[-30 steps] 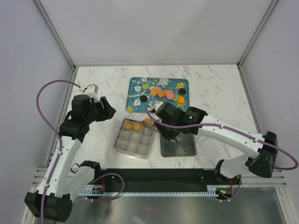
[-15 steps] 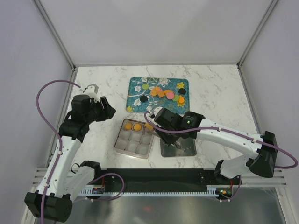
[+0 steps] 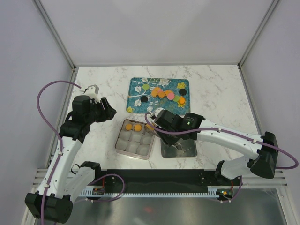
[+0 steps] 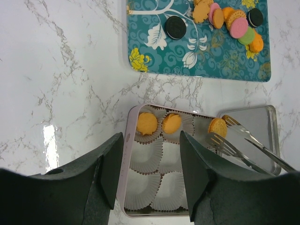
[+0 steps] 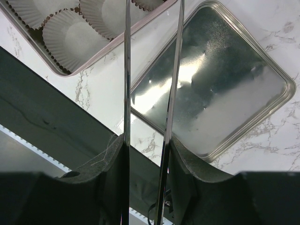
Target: Pack the cookies
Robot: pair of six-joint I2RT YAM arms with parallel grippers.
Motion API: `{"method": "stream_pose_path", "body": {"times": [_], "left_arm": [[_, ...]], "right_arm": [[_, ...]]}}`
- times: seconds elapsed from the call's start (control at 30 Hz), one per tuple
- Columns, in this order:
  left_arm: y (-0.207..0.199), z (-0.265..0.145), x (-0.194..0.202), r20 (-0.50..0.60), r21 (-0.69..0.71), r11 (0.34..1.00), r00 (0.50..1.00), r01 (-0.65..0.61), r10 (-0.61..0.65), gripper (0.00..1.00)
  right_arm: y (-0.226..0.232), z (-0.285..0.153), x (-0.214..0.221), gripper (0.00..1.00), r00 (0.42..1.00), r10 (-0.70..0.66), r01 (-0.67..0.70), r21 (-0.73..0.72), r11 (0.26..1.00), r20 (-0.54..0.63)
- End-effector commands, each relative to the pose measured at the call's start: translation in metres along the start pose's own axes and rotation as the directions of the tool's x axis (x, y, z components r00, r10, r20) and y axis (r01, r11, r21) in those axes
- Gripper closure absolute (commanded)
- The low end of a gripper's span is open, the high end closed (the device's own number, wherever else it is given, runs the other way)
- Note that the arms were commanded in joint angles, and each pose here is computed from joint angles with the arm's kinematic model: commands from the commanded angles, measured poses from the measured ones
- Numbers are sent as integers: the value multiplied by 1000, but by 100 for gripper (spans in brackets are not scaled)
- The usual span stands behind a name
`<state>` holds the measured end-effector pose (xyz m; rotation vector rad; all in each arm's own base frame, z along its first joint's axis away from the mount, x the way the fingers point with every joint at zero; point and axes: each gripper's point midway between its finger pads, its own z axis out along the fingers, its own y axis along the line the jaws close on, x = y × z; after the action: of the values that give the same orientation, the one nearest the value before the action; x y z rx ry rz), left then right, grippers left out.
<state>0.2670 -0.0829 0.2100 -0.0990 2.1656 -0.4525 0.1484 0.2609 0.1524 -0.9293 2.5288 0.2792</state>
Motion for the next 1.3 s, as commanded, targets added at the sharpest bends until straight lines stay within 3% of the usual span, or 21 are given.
{"method": "stream_pose_path", "body": {"times": [0.0,0.87,1.07,1.27], "left_arm": [[-4,-1,-8,34,23,1000,999,-12,12,41],[-5,-2,-8,38,26,1000,999,-12,11,40],[-5,-2,-8,38,26,1000,999,-12,11,41],[-5,-2,-8,39,27,1000,999,-12,11,41]], "right_arm": [[3,-3,-7,57,999,13,-13,-2,1000,44],[6,-4,-15,47,998,11,-11,2,1000,56],[-3,-23,-44,50,990,17,-25,52,998,143],[-46,-18,-76,50,980,70,-94,123,988,186]]}}
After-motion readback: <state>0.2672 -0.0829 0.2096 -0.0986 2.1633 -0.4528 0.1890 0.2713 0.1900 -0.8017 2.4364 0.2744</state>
